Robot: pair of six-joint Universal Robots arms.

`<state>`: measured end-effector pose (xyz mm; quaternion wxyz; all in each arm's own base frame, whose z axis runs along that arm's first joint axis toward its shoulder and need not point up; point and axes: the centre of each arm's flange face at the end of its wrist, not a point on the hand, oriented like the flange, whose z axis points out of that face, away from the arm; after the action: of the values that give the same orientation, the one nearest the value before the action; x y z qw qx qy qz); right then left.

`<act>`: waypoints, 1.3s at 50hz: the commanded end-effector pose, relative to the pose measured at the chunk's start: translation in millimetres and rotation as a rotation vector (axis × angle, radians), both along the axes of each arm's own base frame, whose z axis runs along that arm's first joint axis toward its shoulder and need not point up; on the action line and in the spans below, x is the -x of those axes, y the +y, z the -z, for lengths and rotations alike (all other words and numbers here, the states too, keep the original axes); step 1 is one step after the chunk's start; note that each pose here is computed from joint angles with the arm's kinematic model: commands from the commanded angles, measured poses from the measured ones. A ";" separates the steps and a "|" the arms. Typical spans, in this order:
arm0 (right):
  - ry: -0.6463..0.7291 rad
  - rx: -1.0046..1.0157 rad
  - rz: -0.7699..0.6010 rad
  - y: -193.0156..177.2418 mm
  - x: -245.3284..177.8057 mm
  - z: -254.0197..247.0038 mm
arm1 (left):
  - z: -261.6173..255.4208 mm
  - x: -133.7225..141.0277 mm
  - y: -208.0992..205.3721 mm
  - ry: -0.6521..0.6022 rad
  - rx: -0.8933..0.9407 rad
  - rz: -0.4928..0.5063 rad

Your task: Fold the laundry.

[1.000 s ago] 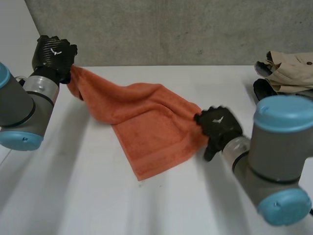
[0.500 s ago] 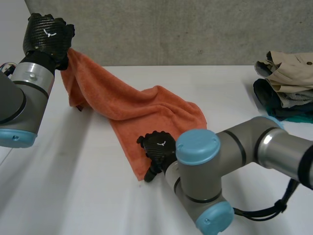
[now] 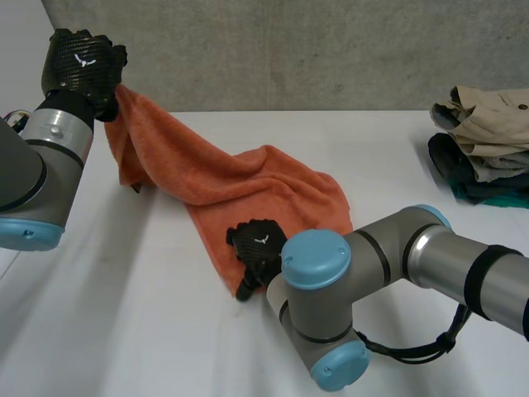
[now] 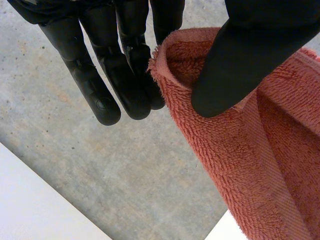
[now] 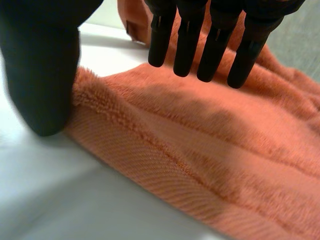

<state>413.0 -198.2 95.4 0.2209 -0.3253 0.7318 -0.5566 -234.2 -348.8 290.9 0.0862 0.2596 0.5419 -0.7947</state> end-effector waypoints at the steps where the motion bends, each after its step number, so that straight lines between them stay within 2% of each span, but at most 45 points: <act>1: -0.015 0.081 0.001 -8.0 -5.2 -6.8 | -0.9 0.2 -0.1 0.000 0.003 0.000; 10: -0.012 0.125 0.001 -18.4 -12.2 -3.9 | 0.6 0.7 0.7 -0.001 -0.002 0.002; 16: -0.008 0.171 0.036 -39.0 -5.4 -15.2 | 0.9 -1.3 -0.3 -0.001 -0.005 -0.006; 19: -0.033 0.197 0.064 -52.3 2.5 -37.9 | 2.1 -2.7 -0.7 -0.003 -0.012 -0.012; 22: -0.035 0.248 0.102 -66.8 22.5 -83.7 | -1.4 -4.0 0.5 -0.005 -0.007 -0.013; 26: 0.126 0.309 0.086 -73.5 55.9 -131.0 | -4.4 -6.6 4.1 -0.010 -0.015 -0.017; 27: 0.214 0.348 0.097 -79.5 75.3 -148.7 | -5.8 -7.5 6.0 -0.013 -0.018 -0.017; 31: 0.420 0.457 0.156 -88.7 122.1 -191.1 | -7.5 -19.5 9.9 -0.027 -0.062 -0.044; 35: 0.504 0.550 0.239 -77.3 152.0 -236.6 | -6.5 -28.7 19.9 -0.047 -0.141 -0.059; 40: 0.524 0.589 0.273 -40.4 175.6 -276.6 | 1.6 -26.7 50.6 -0.099 -0.315 0.016; 44: 0.586 0.540 0.240 -31.5 181.6 -265.9 | 6.5 -25.7 73.4 -0.129 -0.435 0.081; 49: 0.700 0.457 0.214 -40.2 191.7 -234.0 | 17.5 -28.8 83.5 -0.163 -0.509 0.097; 56: 0.849 0.294 0.125 -82.0 183.6 -159.8 | 66.6 -25.8 60.2 -0.433 -0.530 0.107; 59: 0.859 0.283 0.143 -102.3 178.3 -145.6 | 77.3 -19.8 31.6 -0.528 -0.444 0.097; 62: 0.818 0.363 0.232 -133.6 168.4 -144.3 | 73.4 -7.3 -5.7 -0.541 -0.305 0.065; 63: 0.744 0.453 0.310 -153.3 162.7 -156.1 | 66.7 -3.9 -16.2 -0.526 -0.255 0.049; 65: 0.647 0.547 0.379 -168.2 156.8 -173.5 | 46.9 8.3 -38.3 -0.485 -0.120 0.019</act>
<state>237.6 -311.7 245.4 -0.1985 -0.4849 0.6858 -0.5051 -218.0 -325.8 219.3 0.1309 0.4856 0.6384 -0.5826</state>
